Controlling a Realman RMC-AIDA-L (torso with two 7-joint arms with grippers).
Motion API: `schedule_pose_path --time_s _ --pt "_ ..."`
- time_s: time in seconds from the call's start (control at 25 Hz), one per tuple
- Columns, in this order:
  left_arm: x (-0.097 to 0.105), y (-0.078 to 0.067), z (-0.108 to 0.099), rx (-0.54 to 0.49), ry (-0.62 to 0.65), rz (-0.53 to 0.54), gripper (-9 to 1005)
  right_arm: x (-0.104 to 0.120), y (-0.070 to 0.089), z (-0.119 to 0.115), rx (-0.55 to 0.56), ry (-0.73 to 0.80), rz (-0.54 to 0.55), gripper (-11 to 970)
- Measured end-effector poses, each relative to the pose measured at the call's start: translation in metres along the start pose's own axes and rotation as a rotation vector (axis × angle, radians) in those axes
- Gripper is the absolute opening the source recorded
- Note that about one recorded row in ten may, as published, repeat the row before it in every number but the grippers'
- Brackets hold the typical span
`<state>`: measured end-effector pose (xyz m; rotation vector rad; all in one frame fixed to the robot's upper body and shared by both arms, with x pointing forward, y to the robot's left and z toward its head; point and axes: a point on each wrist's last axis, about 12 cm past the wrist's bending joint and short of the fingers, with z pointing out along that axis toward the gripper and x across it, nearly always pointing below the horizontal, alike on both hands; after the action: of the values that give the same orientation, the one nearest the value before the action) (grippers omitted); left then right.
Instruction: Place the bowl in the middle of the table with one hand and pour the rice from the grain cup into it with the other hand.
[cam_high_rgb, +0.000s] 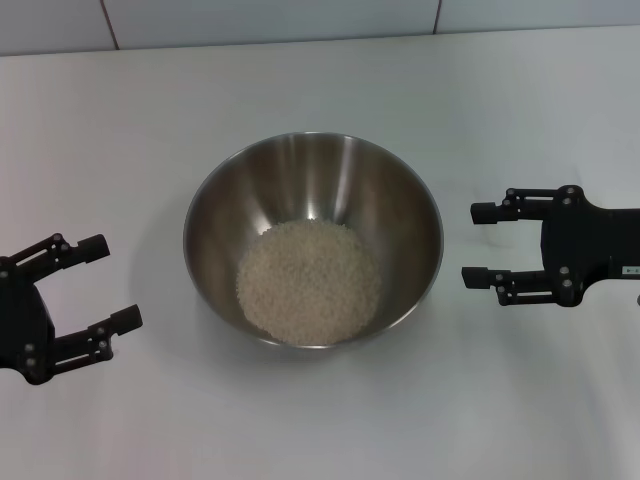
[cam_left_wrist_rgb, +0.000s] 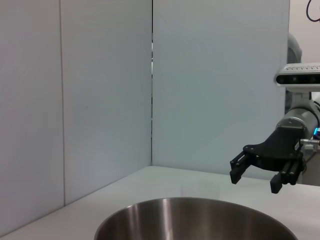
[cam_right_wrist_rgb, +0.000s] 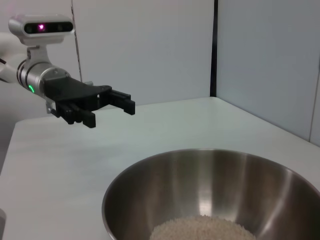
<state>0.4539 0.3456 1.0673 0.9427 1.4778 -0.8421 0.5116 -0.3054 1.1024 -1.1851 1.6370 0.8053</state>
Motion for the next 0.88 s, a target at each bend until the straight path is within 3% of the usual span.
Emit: schedule_pose_path --time_s 0.88 --pt "-0.0012 0.0010 0.0001 0.007 0.000 -0.007 814 0.0000 -0.0003 0.0005 0.002 0.002 0.000 730"
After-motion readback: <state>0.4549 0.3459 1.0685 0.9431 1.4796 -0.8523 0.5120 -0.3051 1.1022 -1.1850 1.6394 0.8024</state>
